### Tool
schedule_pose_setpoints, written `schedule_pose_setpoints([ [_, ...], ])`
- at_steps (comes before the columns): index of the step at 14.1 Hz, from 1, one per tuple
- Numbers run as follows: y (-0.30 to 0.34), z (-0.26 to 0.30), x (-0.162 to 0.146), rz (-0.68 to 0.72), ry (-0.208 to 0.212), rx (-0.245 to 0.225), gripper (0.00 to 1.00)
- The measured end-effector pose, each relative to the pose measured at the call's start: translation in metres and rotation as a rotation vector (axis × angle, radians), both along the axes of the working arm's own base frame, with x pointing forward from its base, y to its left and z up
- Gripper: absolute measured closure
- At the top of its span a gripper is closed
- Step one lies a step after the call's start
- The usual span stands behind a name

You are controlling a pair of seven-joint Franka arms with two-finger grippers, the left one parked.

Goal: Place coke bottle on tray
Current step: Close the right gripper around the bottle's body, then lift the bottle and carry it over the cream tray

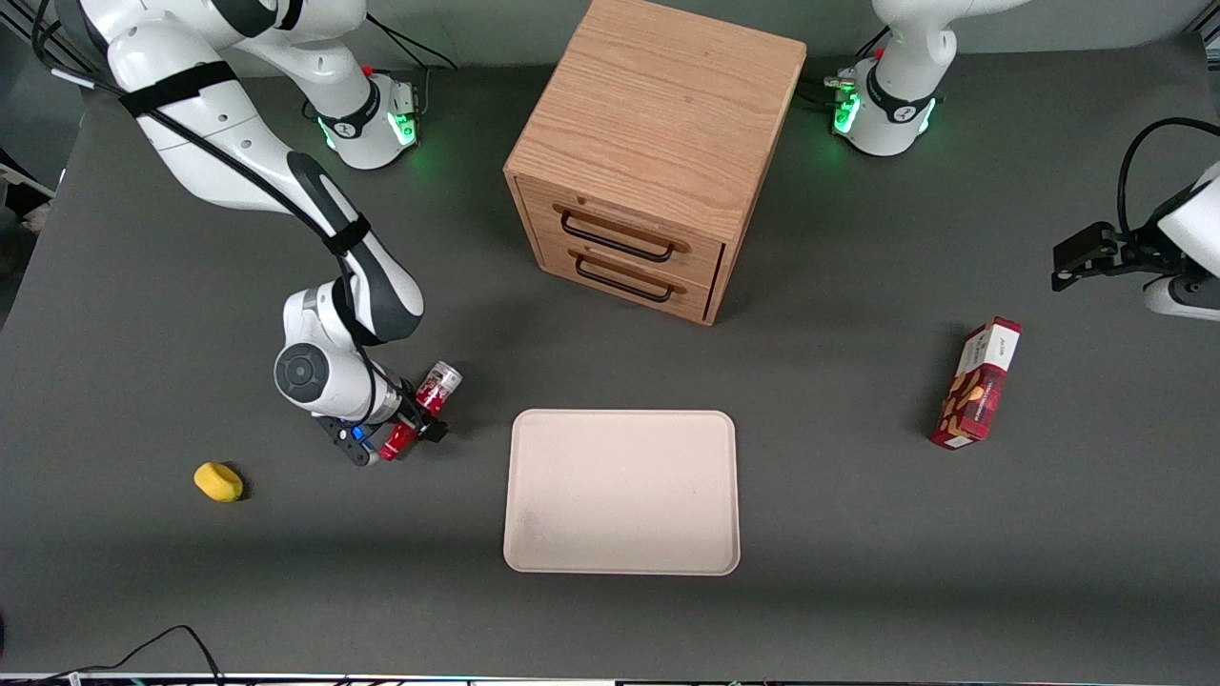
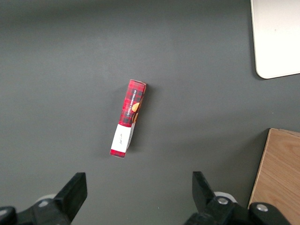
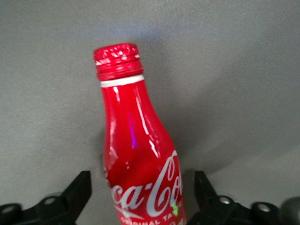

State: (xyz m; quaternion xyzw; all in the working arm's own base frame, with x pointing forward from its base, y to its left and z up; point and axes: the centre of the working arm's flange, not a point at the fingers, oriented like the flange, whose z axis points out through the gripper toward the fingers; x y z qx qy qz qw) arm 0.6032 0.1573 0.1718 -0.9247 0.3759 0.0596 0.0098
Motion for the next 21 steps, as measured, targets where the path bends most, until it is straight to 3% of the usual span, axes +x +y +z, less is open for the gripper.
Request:
schedule_pose_setpoints([
  [3, 0.002, 0.000, -0.001, 0.040, -0.008, -0.025, 0.40],
  [4, 0.003, 0.000, -0.001, 0.047, -0.010, -0.028, 0.44],
  [10, 0.006, 0.026, 0.008, 0.138, -0.013, -0.041, 0.44],
  [17, -0.015, 0.216, 0.038, 0.420, 0.030, -0.062, 0.44],
  [19, -0.014, 0.273, 0.040, 0.460, 0.010, -0.037, 0.44],
  [21, -0.001, 0.324, 0.045, 0.471, -0.061, 0.036, 0.44],
])
